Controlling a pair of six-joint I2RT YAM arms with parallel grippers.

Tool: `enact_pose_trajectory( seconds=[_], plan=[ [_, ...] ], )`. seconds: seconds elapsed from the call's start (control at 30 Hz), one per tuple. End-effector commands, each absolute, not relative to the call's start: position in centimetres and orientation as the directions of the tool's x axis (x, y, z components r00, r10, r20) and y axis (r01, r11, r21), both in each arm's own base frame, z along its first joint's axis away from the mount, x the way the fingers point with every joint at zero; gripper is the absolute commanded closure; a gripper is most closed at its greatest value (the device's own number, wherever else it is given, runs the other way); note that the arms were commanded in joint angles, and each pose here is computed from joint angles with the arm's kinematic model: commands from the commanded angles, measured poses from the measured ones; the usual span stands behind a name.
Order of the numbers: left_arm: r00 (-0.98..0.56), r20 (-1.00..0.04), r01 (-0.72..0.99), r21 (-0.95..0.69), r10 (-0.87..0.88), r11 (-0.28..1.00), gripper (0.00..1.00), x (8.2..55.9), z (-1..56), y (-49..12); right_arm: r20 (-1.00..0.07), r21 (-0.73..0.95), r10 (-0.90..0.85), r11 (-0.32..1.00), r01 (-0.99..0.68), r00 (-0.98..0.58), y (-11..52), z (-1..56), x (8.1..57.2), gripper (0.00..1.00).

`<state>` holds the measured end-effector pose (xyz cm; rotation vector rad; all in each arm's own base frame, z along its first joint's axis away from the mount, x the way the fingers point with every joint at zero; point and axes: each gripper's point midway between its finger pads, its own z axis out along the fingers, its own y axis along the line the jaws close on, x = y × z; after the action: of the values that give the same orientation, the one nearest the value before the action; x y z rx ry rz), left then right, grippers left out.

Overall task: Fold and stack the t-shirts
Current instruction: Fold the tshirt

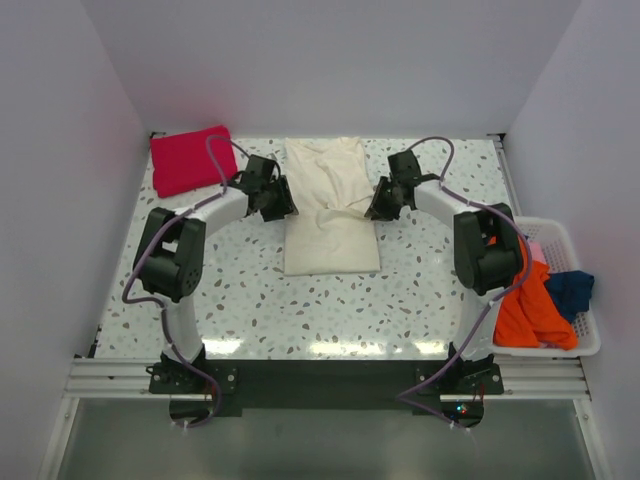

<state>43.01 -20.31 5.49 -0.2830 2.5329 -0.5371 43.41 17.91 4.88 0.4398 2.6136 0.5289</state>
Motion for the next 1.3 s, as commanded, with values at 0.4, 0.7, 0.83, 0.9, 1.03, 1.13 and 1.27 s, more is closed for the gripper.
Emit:
enact_pose_trajectory(
  seconds=[0.4,0.7,0.83,0.9,1.03,1.13,1.27],
  plan=[
    [-0.8,-0.551,0.087,-0.498,-0.238,0.863,0.75,42.3,9.7,-23.1,-0.53,0.433,0.29,0.901,0.04,-0.797,21.7,11.4,42.8,0.67],
    [-0.836,-0.522,0.174,-0.548,-0.171,0.818,0.89,43.4,8.4,-28.1,-0.504,0.435,0.153,0.895,-0.097,-0.85,27.9,8.0,43.7,0.73],
    [-0.852,-0.496,0.172,-0.564,-0.165,0.808,0.89,44.6,6.7,-29.0,-0.515,0.435,0.142,0.893,-0.115,-0.845,28.6,7.5,45.4,0.73],
    [-0.853,-0.49,0.151,-0.56,-0.179,0.814,0.89,45.3,6.1,-28.4,-0.497,0.43,0.135,0.896,-0.108,-0.857,28.5,6.2,45.9,0.73],
    [-0.85,-0.48,0.092,-0.54,-0.216,0.836,0.89,46.5,4.6,-26.2,-0.487,0.452,0.162,0.888,-0.089,-0.858,27.9,5.8,47.3,0.73],
    [-0.853,-0.464,0.047,-0.525,-0.239,0.85,0.89,46.9,3.7,-24.6,-0.46,0.475,0.182,0.877,-0.068,-0.869,27.3,5.1,47.7,0.73],
    [-0.851,-0.452,0.005,-0.515,-0.266,0.857,0.9,47.0,3.0,-23.3,-0.433,0.493,0.202,0.869,-0.043,-0.879,26.4,4.2,47.8,0.73]
  ],
)
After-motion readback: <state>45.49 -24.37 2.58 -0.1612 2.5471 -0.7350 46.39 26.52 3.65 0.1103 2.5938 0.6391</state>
